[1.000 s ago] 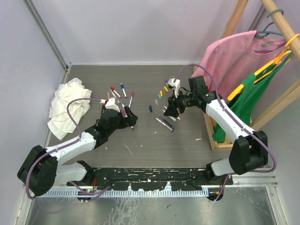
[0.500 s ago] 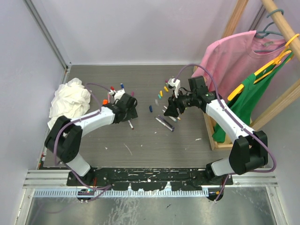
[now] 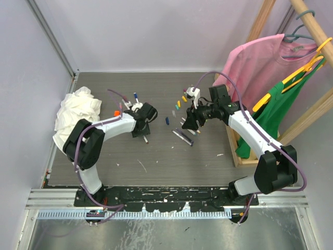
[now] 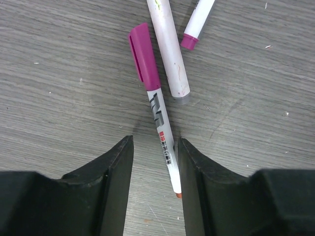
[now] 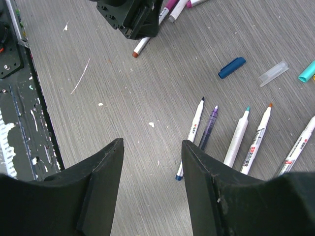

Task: Open the pen caps
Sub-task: Pick up the pen from the center of the board.

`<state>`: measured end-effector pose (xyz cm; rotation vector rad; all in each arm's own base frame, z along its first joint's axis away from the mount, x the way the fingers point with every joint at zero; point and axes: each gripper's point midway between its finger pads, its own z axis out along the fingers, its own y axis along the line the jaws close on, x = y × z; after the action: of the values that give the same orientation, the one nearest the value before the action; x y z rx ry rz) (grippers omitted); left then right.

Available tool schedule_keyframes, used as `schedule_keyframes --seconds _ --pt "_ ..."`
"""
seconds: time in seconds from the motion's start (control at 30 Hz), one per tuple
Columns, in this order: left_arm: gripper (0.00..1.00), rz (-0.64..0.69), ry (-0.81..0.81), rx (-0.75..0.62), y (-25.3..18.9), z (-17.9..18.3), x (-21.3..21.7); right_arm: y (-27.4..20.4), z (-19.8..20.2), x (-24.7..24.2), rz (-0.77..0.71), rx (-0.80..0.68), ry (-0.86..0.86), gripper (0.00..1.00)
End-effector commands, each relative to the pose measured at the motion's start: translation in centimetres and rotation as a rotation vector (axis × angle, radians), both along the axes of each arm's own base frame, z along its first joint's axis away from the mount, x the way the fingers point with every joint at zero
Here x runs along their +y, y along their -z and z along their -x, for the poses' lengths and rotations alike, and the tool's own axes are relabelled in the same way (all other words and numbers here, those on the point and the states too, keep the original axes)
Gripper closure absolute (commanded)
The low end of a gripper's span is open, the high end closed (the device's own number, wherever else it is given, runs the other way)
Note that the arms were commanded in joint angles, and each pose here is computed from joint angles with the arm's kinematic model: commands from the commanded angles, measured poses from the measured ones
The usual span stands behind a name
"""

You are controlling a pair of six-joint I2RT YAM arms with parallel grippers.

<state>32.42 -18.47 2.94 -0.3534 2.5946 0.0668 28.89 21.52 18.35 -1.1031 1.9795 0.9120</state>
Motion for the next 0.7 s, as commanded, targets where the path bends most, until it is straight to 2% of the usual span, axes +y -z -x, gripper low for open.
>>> schedule_keyframes --seconds 0.0,0.3,0.53,0.67 --pt "0.59 -0.003 0.000 -0.008 -0.5 -0.7 -0.2 -0.9 -0.3 0.2 -0.024 -0.043 -0.012 0.44" --pt "0.74 -0.005 -0.005 0.009 0.2 -0.3 -0.1 -1.0 -0.3 0.2 -0.024 -0.044 -0.011 0.44" --pt "0.81 -0.008 -0.013 0.015 0.6 0.3 0.3 -1.0 -0.3 0.2 -0.027 -0.044 -0.014 0.45" --pt "0.88 -0.005 -0.019 0.006 0.4 0.6 0.7 -1.0 -0.2 0.3 -0.030 -0.041 -0.016 0.45"
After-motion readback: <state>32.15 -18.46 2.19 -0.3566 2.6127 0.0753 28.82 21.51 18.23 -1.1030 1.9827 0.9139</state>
